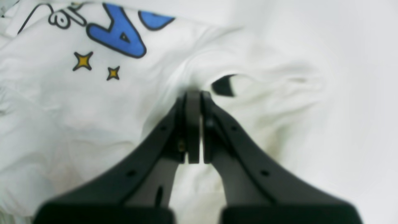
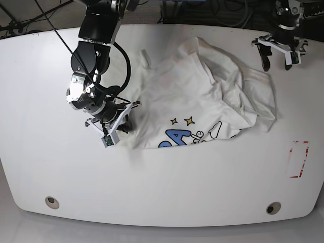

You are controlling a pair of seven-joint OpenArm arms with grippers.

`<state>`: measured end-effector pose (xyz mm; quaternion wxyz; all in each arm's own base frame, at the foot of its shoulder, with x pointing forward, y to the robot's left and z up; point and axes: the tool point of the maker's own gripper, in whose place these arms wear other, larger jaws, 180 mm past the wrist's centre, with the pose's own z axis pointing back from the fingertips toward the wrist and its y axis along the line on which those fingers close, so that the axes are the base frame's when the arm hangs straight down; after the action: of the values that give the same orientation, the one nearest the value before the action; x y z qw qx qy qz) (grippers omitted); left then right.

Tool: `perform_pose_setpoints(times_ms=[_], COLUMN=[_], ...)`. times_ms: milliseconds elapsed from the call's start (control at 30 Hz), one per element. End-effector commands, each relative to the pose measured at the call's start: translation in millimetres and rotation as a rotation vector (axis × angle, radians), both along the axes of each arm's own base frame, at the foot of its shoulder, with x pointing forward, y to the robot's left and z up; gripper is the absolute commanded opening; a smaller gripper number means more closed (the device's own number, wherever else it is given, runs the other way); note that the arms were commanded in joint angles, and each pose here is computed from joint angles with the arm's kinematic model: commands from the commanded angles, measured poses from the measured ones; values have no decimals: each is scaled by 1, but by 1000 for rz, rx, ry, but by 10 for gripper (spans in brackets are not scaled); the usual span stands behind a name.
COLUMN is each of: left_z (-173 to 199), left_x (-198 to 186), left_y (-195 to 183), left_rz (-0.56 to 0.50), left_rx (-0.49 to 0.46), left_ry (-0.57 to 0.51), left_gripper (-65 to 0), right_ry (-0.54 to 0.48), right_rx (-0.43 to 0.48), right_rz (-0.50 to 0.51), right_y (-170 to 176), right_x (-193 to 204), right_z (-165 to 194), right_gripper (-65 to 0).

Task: Fold the T-shirt properly
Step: 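Move the left gripper down to the shirt's opposite edge and grasp it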

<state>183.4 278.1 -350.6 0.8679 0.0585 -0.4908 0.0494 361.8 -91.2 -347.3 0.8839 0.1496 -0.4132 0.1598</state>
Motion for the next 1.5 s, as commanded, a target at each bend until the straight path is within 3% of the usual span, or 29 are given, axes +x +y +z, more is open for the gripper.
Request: perform_pose_setpoints(times_ms=[0,167,367,533,667,1167,1467], left_z=[13,23,25,25,25,26,26], left_x=[12,26,40,42,43,44,44], left_y=[7,32,39,37,36,36,35], left_rz=[28,130,153,150,145,145,146], left_rx=[5,-1,-18,-21,-23,-24,-25], left_ry=[-26,-5,35,36,34,31,31], left_gripper=[-224,-224,-224,-224,-224,-225,-228], right_ry=[-77,-75,-74,-29,-6,63,75], right_rx=[7,4,10,25,28,89,116], right_rz=[2,1,2,-1,-2,-64,-40], right_y=[-1,-2,0,1,0,-15,2], right_x=[12,12,12,9,8,6,2], right_z=[23,23,23,7,-1,-37,-41], right_gripper=[-650,-650,-645,-468,-373,-358,-361])
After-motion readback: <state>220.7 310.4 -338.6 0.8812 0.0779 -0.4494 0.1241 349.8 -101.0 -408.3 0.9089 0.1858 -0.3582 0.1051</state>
